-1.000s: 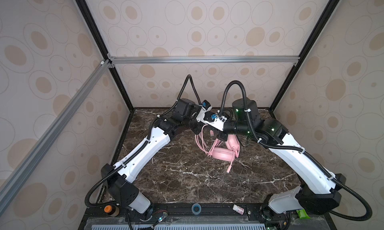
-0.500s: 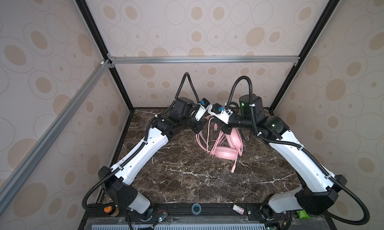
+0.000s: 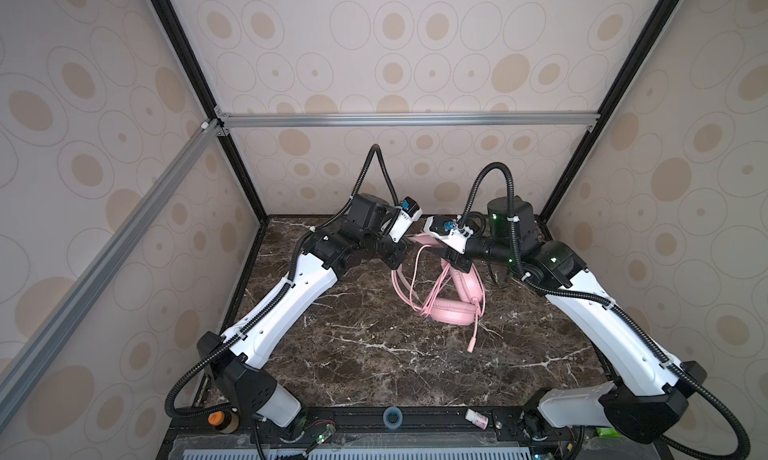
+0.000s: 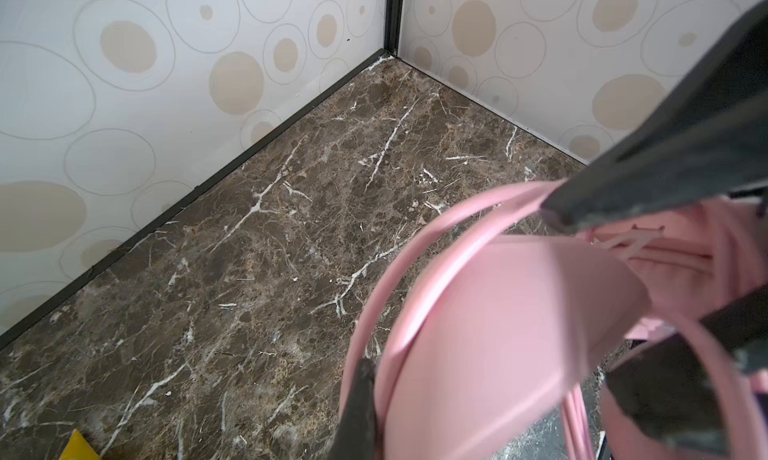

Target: Wrap the headphones

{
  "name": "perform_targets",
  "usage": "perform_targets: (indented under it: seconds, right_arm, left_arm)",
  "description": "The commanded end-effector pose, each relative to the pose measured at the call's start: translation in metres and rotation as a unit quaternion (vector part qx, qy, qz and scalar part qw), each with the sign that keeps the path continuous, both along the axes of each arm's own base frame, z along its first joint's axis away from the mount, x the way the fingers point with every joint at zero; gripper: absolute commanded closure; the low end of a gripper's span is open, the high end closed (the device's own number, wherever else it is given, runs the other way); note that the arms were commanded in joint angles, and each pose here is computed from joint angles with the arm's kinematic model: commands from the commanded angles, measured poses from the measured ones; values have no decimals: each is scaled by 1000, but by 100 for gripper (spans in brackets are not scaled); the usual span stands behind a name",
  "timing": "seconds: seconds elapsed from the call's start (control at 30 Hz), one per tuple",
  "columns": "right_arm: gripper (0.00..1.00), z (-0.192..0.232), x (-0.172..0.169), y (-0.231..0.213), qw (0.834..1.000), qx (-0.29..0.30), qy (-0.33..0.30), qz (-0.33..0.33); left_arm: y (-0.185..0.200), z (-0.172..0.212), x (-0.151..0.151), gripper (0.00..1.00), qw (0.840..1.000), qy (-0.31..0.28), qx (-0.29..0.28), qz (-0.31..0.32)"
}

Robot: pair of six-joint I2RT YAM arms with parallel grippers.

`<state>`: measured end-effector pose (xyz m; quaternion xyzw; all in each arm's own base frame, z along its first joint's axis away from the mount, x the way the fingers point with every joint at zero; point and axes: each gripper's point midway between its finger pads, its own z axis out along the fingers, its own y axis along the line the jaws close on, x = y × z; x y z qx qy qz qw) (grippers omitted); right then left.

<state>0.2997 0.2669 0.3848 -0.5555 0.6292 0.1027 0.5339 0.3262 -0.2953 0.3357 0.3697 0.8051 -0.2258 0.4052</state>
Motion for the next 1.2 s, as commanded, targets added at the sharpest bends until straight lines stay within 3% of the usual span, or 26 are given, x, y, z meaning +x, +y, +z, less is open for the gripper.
perform_targets:
  seconds: [0.0, 0.27, 0.53, 0.97, 1.17]
  right_arm:
    - [52, -5, 1, -9, 1000, -10, -2, -12]
    - [40, 1, -7, -20, 999, 21, 15, -20]
    - [38, -3, -27, -32, 999, 20, 33, -22]
    - [38, -4, -34, -45, 999, 1, 27, -39]
    - [39, 18, -20, -67, 990, 82, 51, -100]
  left_arm:
    - [-8, 44, -3, 100, 998, -9, -68, -4]
    - [-12, 45, 1, 100, 997, 6, -79, -6]
    - [-11, 43, 10, 100, 997, 8, -79, 8]
    - [-7, 39, 13, 100, 997, 12, -70, 21]
    - [-5, 41, 15, 100, 997, 14, -75, 25]
